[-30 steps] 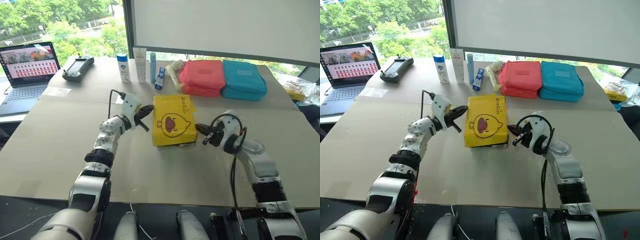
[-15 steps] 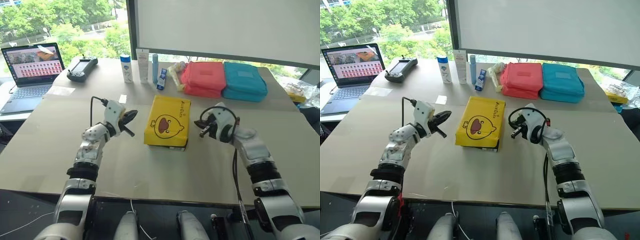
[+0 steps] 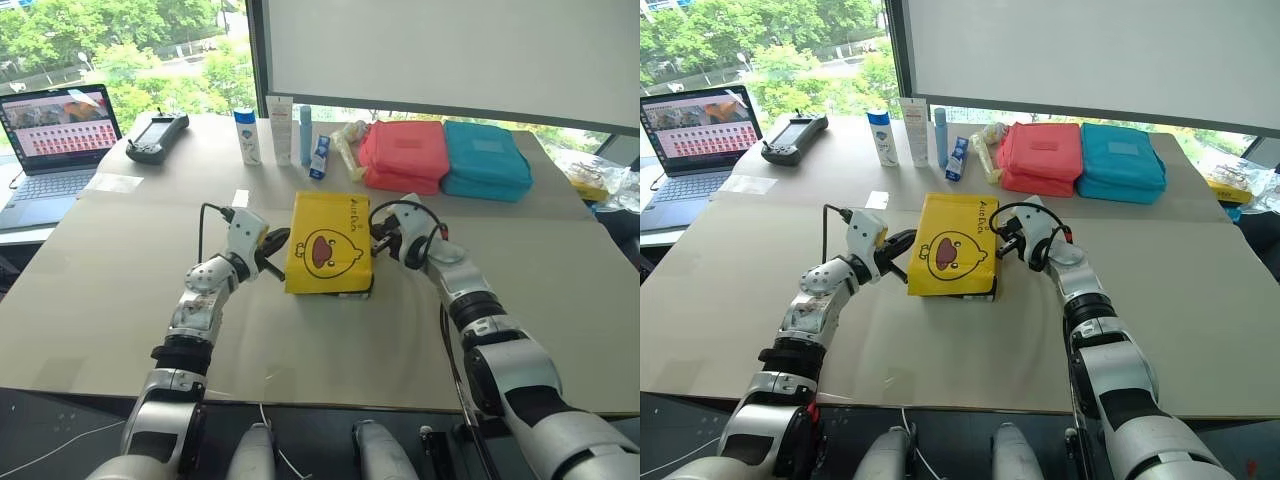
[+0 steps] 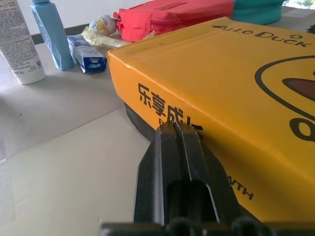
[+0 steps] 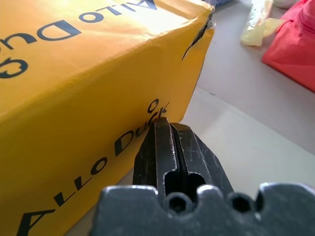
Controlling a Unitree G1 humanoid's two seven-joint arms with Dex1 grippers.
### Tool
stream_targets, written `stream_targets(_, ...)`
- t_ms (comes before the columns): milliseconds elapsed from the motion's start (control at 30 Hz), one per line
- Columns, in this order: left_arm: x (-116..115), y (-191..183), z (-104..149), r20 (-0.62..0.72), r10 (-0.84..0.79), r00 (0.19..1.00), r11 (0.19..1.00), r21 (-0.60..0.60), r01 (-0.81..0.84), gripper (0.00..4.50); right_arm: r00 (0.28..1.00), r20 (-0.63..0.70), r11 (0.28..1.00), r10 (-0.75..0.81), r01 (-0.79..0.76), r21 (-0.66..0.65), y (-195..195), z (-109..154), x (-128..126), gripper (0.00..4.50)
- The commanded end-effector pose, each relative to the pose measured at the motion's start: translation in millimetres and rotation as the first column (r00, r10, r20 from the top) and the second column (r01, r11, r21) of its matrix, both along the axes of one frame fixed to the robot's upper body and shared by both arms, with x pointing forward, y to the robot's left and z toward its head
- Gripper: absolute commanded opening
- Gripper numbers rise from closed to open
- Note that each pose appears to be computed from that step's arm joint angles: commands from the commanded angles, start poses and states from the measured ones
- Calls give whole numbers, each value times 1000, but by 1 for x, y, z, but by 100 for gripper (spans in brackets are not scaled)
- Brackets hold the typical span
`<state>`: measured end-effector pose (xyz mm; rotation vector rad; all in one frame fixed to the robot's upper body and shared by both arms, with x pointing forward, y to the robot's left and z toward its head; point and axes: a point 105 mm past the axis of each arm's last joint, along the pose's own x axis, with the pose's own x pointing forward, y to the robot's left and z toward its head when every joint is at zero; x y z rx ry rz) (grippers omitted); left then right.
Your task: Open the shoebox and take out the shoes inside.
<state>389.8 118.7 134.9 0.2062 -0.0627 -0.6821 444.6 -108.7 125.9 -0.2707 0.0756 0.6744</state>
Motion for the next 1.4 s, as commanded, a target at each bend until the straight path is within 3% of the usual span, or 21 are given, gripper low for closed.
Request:
stream_targets(33, -33, -40, -4, -58, -222, 973, 974, 27, 224, 0, 951, 74, 951, 301, -305, 50, 58, 26, -20, 3)
stream_targets(100, -49, -40, -4, -107, -271, 957, 962, 15, 274, 0, 922, 71, 922, 380, -383, 46, 66, 26, -29, 3)
stream_targets(200, -78, -39, 21, -178, -368, 913, 930, -90, 358, 0, 871, 64, 871, 487, -490, 47, 78, 27, -42, 3)
stream_targets(333, -116, -34, 50, -241, -492, 837, 871, -123, 476, 0, 815, 50, 813, 578, -580, 55, 89, 27, -56, 3)
stream_targets(500, -169, -44, 60, -330, -663, 672, 745, -203, 636, 0, 770, 48, 769, 637, -638, 28, 111, 21, -65, 3)
stream_targets(633, -186, -45, 53, -402, -678, 616, 720, -195, 666, 0, 752, 57, 753, 656, -658, 18, 130, 22, -68, 3)
stream_targets(767, -181, -34, 43, -449, -597, 665, 776, -115, 620, 0, 774, 61, 777, 630, -628, -43, 129, 22, -60, 3)
stream_targets(900, -164, -8, 42, -441, -468, 766, 863, -41, 504, 0, 837, 89, 842, 539, -536, -58, 108, 35, -42, 3)
stream_targets(1167, -109, 14, 56, -258, -243, 935, 960, 75, 271, 0, 918, 142, 929, 370, -365, -64, 65, 57, -19, 3)
stream_targets(1400, -78, 35, 80, -144, -129, 981, 981, 123, 147, 0, 950, 158, 958, 270, -248, -143, 16, 72, -13, 3)
